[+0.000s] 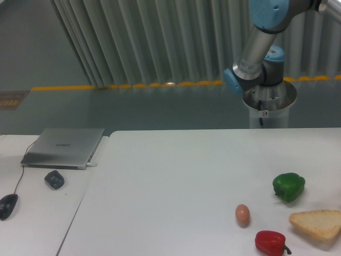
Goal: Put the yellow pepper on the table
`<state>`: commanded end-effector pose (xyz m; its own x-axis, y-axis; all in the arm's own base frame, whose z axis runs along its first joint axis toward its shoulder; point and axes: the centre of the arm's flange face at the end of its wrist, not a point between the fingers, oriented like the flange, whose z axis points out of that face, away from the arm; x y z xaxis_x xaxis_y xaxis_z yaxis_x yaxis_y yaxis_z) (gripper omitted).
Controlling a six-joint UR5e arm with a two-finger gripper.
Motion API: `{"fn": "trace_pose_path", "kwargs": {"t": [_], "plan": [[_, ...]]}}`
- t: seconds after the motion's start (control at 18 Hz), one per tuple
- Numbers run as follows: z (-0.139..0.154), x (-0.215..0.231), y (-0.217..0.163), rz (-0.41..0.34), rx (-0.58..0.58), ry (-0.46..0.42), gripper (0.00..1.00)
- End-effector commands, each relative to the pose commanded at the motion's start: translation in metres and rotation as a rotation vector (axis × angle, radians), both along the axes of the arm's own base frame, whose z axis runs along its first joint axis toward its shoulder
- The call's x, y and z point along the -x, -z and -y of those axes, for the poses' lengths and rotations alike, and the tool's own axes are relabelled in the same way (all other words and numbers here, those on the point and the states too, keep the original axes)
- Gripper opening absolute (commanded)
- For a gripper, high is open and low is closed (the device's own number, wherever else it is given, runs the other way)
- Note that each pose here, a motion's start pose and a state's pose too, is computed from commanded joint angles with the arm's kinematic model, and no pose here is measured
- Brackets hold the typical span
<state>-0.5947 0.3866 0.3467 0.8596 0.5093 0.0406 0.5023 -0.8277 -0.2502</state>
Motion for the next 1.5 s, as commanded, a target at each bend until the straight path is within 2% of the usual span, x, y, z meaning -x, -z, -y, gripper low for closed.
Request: {"fn": "trace_pose_path", "kwargs": {"t": [0.17, 0.28, 0.61, 1.5], "plan": [[0.003, 0.009, 0.004, 0.047, -0.079, -0.176, 1.00], [0.015, 0.016, 0.012, 0.095, -0.133, -0.240, 1.00], [0.020, 0.016, 0.023, 0.140, -0.142, -0.314, 1.00], [0.006, 0.004, 0.037, 0.151, -0.140, -0.337, 1.00]]}}
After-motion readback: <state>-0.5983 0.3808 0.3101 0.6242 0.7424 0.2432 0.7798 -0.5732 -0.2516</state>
